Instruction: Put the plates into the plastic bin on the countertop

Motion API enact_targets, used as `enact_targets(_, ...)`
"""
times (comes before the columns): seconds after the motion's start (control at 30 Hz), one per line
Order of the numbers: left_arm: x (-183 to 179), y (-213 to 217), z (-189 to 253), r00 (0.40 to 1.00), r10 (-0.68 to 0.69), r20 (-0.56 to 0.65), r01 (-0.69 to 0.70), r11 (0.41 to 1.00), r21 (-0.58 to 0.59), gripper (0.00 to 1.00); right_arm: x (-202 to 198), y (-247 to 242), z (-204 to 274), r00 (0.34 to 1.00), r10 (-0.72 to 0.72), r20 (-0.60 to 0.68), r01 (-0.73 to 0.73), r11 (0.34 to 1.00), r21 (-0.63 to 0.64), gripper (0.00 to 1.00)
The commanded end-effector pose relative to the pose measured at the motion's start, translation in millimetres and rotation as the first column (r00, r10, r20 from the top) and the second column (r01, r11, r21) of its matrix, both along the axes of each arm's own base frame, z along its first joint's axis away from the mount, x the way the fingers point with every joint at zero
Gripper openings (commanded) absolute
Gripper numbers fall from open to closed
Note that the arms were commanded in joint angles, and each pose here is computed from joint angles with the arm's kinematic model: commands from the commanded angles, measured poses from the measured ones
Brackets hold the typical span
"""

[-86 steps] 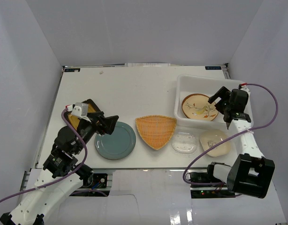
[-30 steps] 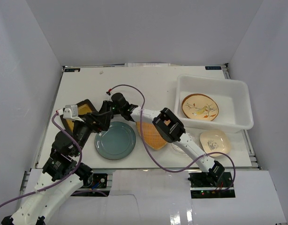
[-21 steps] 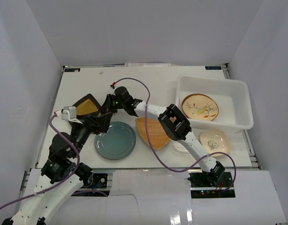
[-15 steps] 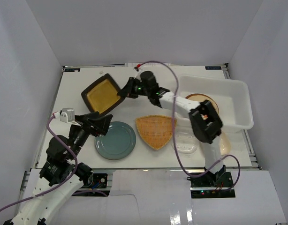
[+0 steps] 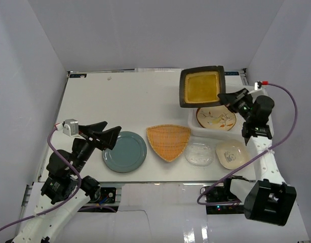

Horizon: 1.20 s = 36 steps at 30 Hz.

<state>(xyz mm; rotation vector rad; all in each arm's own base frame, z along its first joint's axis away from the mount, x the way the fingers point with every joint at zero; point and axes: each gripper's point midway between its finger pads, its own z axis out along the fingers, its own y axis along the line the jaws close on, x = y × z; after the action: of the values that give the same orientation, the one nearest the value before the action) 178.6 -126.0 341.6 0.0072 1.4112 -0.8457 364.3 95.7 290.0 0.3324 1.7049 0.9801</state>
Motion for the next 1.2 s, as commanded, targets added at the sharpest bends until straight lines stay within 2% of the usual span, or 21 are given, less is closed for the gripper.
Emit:
enact_targets(0.0, -2.2, -2.9, 1.1, 1.0, -0.019, 0.012, 0.019, 1.0, 0.007, 0.98, -29.3, -35.5, 12.1, 0.998, 0.006, 0.058, -0.008, 1.0, 0.024, 0.08)
enact_targets(0.33, 0.9, -6.7, -5.0, 1.0, -0.026, -0.009, 0.026, 1.0, 0.016, 0.98, -37.5, -91.4, -49.7, 0.985, -0.155, -0.08, 0.158, 0.987, 0.035, 0.08)
enact_targets(0.47, 5.1, -19.1, -14.4, 0.996, -0.07, -0.052, 0.072, 0.996, 0.043, 0.98, -35.0, -111.0, -82.0, 0.955, -0.25, -0.158, 0.242, 0.968, -0.064, 0.08)
enact_targets(0.5, 1.9, -26.9, -16.2, 0.991, -0.115, -0.065, 0.118, 0.992, 0.042, 0.98, -33.5, -117.6, -88.4, 0.943, -0.283, -0.173, 0.272, 0.958, -0.086, 0.08)
enact_targets(0.67, 7.3, -47.9, -31.0, 0.97, -0.189, -0.151, 0.2, 0.978, 0.062, 0.98, -30.0, -131.1, -116.7, 0.915, -0.322, -0.244, 0.287, 0.943, -0.168, 0.08)
enact_targets(0.83, 10.6, -49.0, -34.7, 0.97, -0.182, -0.163, 0.196, 0.978, 0.075, 0.98, -23.9, -138.7, -133.7, 0.894, -0.335, -0.298, 0.286, 0.938, -0.197, 0.08)
enact_targets(0.9, 12.1, -48.8, -36.6, 0.97, -0.176, -0.17, 0.192, 0.978, 0.081, 0.98, -23.1, -139.5, -139.6, 0.886, -0.332, -0.325, 0.279, 0.94, -0.198, 0.18)
enact_targets(0.93, 12.9, -49.2, -38.1, 0.969, -0.175, -0.174, 0.192, 0.978, 0.086, 0.98, -20.4, -142.4, -140.5, 0.879, -0.338, -0.336, 0.281, 0.937, -0.206, 0.31)
enact_targets(0.97, 12.7, -49.7, -39.3, 0.968, -0.178, -0.18, 0.196, 0.977, 0.089, 0.98, -19.8, -145.0, -141.8, 0.872, -0.352, -0.339, 0.29, 0.931, -0.219, 0.57)
enact_targets(1.07, 14.4, -50.6, -41.3, 0.966, -0.176, -0.188, 0.196, 0.976, 0.099, 0.98, -19.8, -152.8, -137.1, 0.849, -0.401, -0.343, 0.321, 0.909, -0.267, 0.98)
enact_targets(1.13, 15.5, -49.8, -41.0, 0.967, -0.169, -0.188, 0.191, 0.977, 0.101, 0.98, -21.4, -165.9, -133.0, 0.815, -0.478, -0.327, 0.371, 0.865, -0.338, 0.9)
enact_targets(1.17, 15.9, -49.4, -40.3, 0.969, -0.166, -0.185, 0.187, 0.977, 0.104, 0.98, -18.1, -173.9, -124.6, 0.795, -0.526, -0.302, 0.404, 0.83, -0.384, 0.9)
